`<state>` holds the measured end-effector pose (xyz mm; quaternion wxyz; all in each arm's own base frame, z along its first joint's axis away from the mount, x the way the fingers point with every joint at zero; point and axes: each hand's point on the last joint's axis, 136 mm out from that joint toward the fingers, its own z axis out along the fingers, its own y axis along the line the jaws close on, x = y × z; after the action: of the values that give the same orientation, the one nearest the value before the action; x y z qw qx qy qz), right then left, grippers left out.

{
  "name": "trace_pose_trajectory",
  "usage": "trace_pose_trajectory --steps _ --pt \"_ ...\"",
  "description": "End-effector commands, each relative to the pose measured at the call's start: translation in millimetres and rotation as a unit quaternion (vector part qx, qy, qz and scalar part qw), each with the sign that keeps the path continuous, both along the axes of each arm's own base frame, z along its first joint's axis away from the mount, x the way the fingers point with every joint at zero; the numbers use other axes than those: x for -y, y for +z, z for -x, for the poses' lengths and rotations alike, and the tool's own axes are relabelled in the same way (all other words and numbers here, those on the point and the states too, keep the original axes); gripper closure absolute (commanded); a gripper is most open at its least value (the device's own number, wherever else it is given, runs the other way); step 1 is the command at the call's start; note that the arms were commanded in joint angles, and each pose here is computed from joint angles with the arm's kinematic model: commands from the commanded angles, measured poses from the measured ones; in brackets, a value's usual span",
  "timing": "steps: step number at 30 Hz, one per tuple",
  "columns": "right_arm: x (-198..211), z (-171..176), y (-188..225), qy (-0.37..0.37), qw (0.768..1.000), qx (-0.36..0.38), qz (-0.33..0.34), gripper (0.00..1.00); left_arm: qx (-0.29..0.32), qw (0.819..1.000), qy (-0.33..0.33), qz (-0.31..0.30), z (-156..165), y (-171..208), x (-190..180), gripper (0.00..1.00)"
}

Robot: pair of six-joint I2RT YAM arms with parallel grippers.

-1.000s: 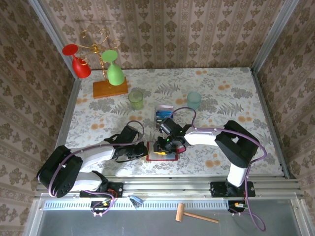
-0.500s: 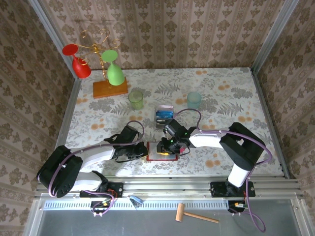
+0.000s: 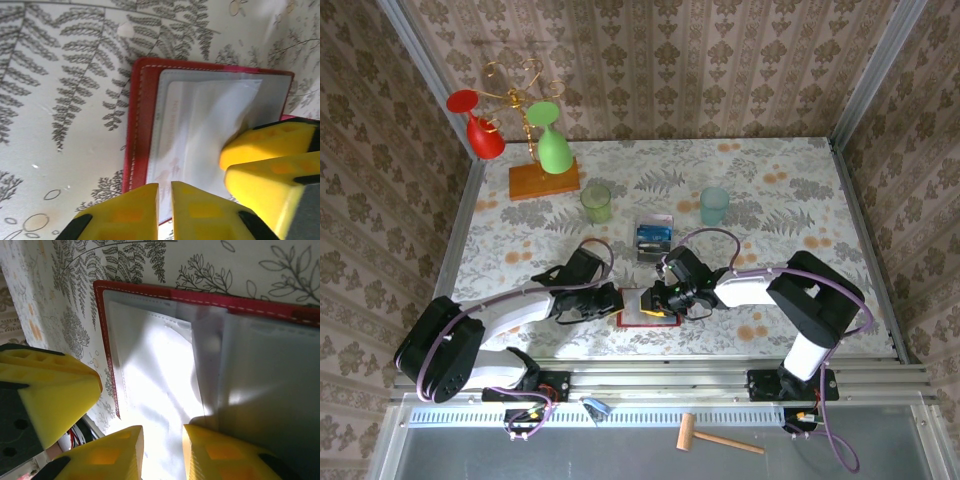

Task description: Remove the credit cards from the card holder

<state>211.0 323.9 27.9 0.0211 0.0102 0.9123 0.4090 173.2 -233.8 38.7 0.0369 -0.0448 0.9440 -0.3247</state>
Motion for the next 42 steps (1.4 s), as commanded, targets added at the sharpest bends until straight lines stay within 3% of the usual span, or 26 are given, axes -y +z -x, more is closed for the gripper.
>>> trace_pose_trajectory --steps 1,6,14,27,33,42 --pt "1.9 -1.2 1.6 -0.008 1.0 0.001 -0.014 0.73 0.012 0.999 0.009 0.032 -11.1 20.4 12.6 0.82" --pt "2.8 -2.6 -1.6 -0.015 1.0 -0.007 -0.024 0.73 0.004 0.999 0.004 0.032 -11.0 18.4 18.6 0.72" --pt "4.1 -2.1 -4.5 -0.022 0.999 -0.012 -0.032 0.73 -0.009 1.0 -0.001 0.027 -10.2 9.3 23.7 0.67" --pt "5.2 0.1 -6.3 -0.02 0.999 -0.015 -0.032 0.73 -0.016 0.999 -0.005 0.037 -10.2 2.2 33.1 0.7" --pt "4.9 0.6 -4.2 -0.019 0.999 -0.013 -0.034 0.73 -0.013 0.999 -0.006 0.047 -13.0 5.3 37.8 0.78" --pt "5.4 -2.2 16.0 -0.014 0.999 0.004 -0.032 0.71 0.002 0.999 -0.007 0.052 -17.5 12.0 39.8 0.77"
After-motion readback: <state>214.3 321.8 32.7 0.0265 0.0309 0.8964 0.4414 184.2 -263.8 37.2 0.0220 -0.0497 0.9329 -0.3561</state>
